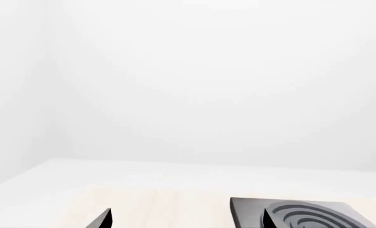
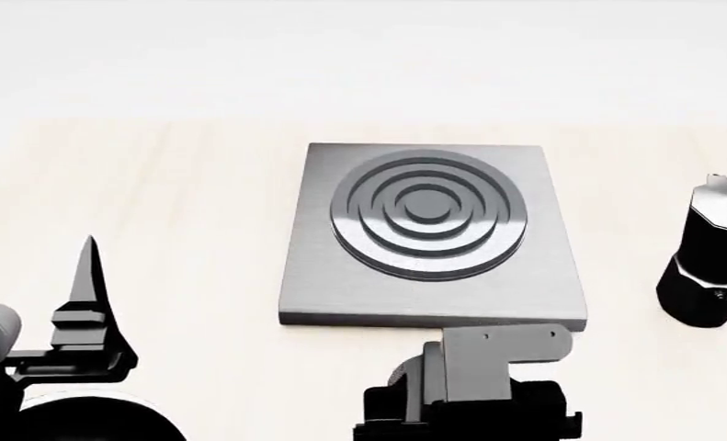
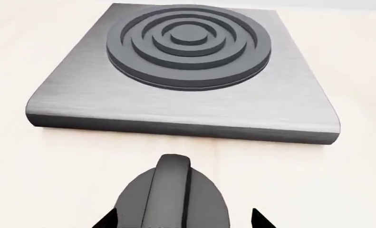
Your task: Turn on the stove.
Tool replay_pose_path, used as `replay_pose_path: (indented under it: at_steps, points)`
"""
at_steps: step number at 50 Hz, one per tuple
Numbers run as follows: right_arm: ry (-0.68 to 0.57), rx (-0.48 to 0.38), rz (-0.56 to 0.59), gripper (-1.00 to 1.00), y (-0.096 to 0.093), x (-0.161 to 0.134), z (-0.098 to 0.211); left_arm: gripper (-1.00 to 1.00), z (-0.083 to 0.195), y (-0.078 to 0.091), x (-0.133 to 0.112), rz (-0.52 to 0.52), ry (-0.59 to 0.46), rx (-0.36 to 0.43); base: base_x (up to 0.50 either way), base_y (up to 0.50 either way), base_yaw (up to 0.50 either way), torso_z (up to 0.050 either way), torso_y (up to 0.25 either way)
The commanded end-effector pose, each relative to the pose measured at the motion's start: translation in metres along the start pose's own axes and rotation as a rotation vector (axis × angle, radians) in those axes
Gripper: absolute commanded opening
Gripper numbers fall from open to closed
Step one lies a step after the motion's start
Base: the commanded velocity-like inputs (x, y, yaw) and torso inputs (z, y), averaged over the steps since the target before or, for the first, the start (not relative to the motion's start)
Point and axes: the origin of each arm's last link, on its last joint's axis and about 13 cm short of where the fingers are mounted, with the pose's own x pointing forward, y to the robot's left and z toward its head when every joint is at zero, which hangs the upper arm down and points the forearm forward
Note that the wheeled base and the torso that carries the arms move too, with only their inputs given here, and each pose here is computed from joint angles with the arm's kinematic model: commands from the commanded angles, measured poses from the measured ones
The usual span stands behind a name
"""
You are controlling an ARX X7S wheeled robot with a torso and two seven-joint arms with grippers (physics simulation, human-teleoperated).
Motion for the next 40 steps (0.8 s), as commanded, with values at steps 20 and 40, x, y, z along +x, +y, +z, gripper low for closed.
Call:
replay_pose_path:
  at_steps: [20,40]
  points:
    - [0.106,0.025,0.038,1.0,0.003,0.007,-0.013,1.0,-0.007,-0.002,-0.003,-0.004,0.003,0.005,0.0,0.0,0.0,0.0,0.0]
    - [0.17,0.066,0.035,1.0,0.001,0.017,-0.02,1.0,-0.008,-0.002,-0.003,-0.003,0.003,0.005,0.0,0.0,0.0,0.0,0.0]
